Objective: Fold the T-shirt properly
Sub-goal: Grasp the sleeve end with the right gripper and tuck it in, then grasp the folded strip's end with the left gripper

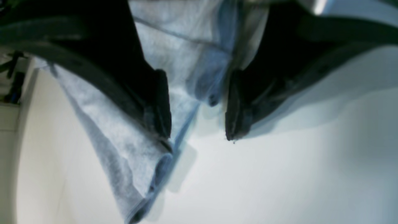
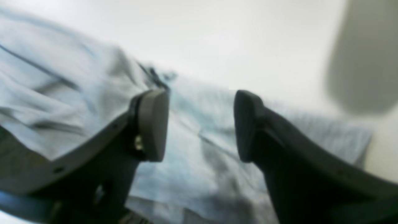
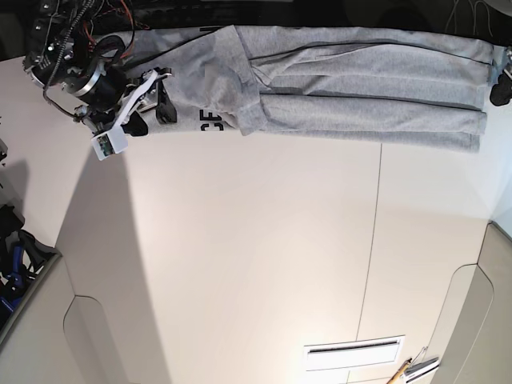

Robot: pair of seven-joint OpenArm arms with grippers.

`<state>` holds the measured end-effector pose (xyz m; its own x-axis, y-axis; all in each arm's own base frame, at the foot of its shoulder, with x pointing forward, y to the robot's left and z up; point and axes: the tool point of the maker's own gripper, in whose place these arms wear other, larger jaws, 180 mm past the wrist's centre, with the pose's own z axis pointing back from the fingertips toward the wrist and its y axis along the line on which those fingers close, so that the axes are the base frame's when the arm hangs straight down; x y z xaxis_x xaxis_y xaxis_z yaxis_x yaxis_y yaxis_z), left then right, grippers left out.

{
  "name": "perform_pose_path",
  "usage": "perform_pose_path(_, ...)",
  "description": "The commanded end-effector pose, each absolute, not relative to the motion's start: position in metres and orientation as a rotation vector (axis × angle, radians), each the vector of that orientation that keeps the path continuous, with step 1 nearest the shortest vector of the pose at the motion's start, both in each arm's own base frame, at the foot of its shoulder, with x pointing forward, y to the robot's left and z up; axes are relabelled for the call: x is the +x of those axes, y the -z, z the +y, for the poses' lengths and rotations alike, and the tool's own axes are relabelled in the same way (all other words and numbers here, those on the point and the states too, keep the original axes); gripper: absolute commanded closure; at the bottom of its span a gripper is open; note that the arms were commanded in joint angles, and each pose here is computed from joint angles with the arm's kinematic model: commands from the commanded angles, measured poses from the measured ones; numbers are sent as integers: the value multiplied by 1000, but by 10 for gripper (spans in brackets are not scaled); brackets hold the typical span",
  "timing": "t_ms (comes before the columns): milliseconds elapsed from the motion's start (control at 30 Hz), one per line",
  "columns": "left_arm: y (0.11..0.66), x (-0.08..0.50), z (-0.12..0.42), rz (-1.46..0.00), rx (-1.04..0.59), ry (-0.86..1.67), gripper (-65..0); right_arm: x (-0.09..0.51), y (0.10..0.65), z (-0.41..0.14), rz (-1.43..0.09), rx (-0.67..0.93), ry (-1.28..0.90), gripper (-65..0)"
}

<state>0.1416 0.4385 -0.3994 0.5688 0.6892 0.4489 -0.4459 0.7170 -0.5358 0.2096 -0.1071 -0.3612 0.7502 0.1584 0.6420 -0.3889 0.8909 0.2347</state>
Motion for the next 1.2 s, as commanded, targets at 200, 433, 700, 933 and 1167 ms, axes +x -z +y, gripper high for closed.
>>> perform_pose_path(200,392,152,437,-721,-403,-661,-319,200,397,-115,-578,407,-243,-336)
perform_pose_path(433,403,161,411,-675,-471,-617,-385,202,394,-112,-589,430,-237,-336)
perform_pose_path(700,405,165,399,-667,-513,-608,-385,202,394,-112,-589,429,-237,-336)
perform_pose_path(933,420,157,386,-632,-520,-620,-385,202,394,-112,-589,430,-237,-336)
perform_pose_path(1167,429,154,373,-625,-551,-644,-378,202,394,-112,-589,430,-237,-336)
